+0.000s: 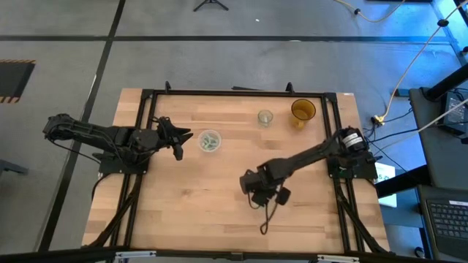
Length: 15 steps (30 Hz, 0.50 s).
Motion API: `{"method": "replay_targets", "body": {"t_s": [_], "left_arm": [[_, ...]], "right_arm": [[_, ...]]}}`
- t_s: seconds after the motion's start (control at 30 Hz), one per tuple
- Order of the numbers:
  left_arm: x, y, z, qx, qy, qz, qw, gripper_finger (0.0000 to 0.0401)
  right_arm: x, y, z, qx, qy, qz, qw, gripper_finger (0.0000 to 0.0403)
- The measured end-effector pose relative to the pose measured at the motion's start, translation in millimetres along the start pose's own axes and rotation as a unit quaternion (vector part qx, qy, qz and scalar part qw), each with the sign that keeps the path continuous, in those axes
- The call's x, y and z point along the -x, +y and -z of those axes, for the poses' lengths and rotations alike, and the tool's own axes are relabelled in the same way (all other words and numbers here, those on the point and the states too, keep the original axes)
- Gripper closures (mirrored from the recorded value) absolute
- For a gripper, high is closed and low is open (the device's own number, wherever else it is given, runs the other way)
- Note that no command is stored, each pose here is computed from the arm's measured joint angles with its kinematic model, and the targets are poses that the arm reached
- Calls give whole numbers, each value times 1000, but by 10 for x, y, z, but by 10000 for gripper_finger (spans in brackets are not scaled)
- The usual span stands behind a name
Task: Pick and place Stevia / Truvia into bins
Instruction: Put the stevia packet into the transparent container
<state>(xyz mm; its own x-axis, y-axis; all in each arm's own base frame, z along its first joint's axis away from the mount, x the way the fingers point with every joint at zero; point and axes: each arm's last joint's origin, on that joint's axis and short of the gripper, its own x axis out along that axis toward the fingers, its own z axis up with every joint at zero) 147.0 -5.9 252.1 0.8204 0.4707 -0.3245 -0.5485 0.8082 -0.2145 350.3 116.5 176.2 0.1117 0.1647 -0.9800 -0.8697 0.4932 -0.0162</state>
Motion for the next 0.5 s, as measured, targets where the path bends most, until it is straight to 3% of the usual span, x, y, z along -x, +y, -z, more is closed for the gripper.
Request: {"method": "replay_targets", "body": {"t_s": [0.2,0.5], "left_arm": [[0,2,3,-26,1,-1,1000,304],[0,-1,-2,-13,0,0,1000,304]], "right_arm": [[-220,109,-20,-7,-26,19,999,317],[-378,132,75,-32,-13,60,998,317]]}}
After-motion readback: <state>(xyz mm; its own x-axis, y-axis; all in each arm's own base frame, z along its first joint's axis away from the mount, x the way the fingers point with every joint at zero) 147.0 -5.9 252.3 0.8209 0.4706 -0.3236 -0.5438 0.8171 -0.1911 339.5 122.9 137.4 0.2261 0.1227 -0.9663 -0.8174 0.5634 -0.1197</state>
